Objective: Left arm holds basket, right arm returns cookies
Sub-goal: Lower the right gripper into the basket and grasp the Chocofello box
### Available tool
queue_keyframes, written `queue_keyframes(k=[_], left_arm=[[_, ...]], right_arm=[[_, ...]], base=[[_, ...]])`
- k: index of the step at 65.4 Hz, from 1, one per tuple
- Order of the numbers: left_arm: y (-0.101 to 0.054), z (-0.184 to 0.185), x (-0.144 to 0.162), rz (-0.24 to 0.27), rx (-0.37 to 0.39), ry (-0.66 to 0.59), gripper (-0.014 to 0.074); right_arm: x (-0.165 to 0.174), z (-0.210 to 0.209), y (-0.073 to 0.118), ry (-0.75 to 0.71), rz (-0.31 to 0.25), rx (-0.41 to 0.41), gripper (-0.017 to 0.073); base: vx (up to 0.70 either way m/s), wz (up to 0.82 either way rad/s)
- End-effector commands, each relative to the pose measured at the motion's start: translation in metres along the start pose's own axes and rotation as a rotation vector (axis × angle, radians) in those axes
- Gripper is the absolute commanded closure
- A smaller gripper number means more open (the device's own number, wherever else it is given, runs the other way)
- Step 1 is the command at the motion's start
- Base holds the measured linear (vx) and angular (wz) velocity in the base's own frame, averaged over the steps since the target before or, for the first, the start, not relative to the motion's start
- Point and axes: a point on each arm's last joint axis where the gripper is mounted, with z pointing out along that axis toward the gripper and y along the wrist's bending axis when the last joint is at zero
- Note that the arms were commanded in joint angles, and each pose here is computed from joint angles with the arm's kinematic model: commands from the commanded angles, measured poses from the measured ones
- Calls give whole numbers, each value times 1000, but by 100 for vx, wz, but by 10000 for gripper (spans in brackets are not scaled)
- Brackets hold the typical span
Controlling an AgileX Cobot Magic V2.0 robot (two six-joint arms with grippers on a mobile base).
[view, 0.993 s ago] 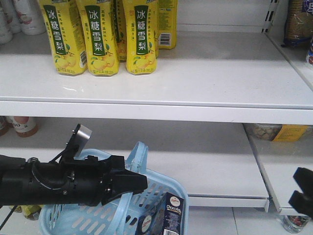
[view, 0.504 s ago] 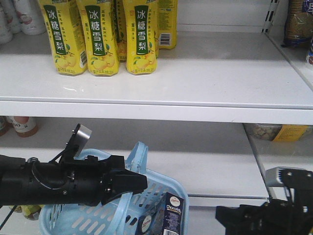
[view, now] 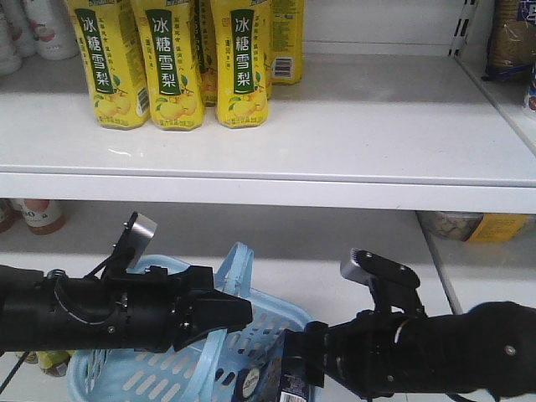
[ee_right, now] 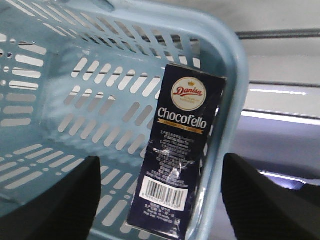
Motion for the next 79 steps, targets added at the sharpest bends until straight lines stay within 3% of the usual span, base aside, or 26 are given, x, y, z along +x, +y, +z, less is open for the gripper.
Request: queue_keyframes(k=[1,13,56,64,79], left_arm=[[-18,-6,-7,35,74,-62,600],[-18,-6,-7,35,74,-62,600],[-18,-6,-7,35,74,-62,600],[-18,-6,-7,35,74,-62,600],[-18,-6,-7,35,74,-62,600]], right_arm=[[-13,1,16,-17,-4,-51,58],[-18,13,22,29,35,-80,61],[-12,44,9,123,42,-10,61],[-11,54,6,145,5,8,61],[-15,64,6,153,-8,15,70]], base=[[0,0],[0,0],[0,0],[0,0],[0,0]])
